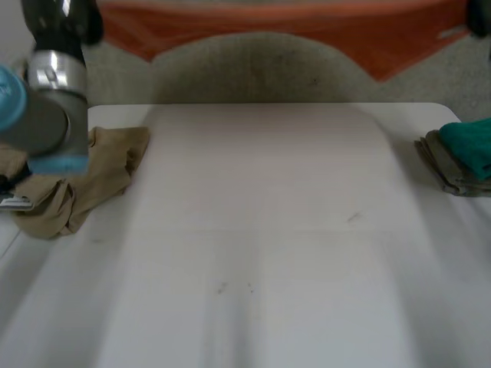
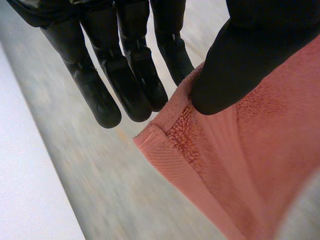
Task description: Fold the laundry.
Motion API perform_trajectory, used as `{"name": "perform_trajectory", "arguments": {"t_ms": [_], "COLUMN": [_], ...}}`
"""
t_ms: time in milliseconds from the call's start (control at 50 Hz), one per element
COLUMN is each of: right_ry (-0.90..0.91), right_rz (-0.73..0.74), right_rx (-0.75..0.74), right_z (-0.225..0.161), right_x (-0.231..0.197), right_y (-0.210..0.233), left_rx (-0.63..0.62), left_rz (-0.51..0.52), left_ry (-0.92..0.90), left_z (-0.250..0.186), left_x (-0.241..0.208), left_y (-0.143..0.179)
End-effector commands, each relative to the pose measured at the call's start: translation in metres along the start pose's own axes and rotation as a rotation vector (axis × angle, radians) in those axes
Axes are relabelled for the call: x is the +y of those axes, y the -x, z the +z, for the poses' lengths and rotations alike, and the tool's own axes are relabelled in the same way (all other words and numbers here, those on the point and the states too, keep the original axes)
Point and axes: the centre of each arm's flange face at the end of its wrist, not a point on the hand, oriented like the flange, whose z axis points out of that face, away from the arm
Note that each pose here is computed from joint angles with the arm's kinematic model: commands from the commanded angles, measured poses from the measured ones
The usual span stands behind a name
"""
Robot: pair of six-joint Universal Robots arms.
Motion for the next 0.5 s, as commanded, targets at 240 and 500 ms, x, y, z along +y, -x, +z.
{"name": "perform_trajectory", "arguments": {"t_ms": [240, 500], "right_ry": [0.697, 1.228], "right_rz": [0.067, -0.161], "right_rx": [-0.38, -0.772], "right_z": [-0.148, -0.237], "right_x": [0.065, -0.007], "right_y": [0.058, 0.001], "left_rx": [0.244, 0.55], "left_rz": [0.021, 0.239], "left_ry": [0.588, 1.136], "left_z": [-0.149, -0.257], "left_x": [0.083, -0.008], "left_y": [-0.023, 0.008]}}
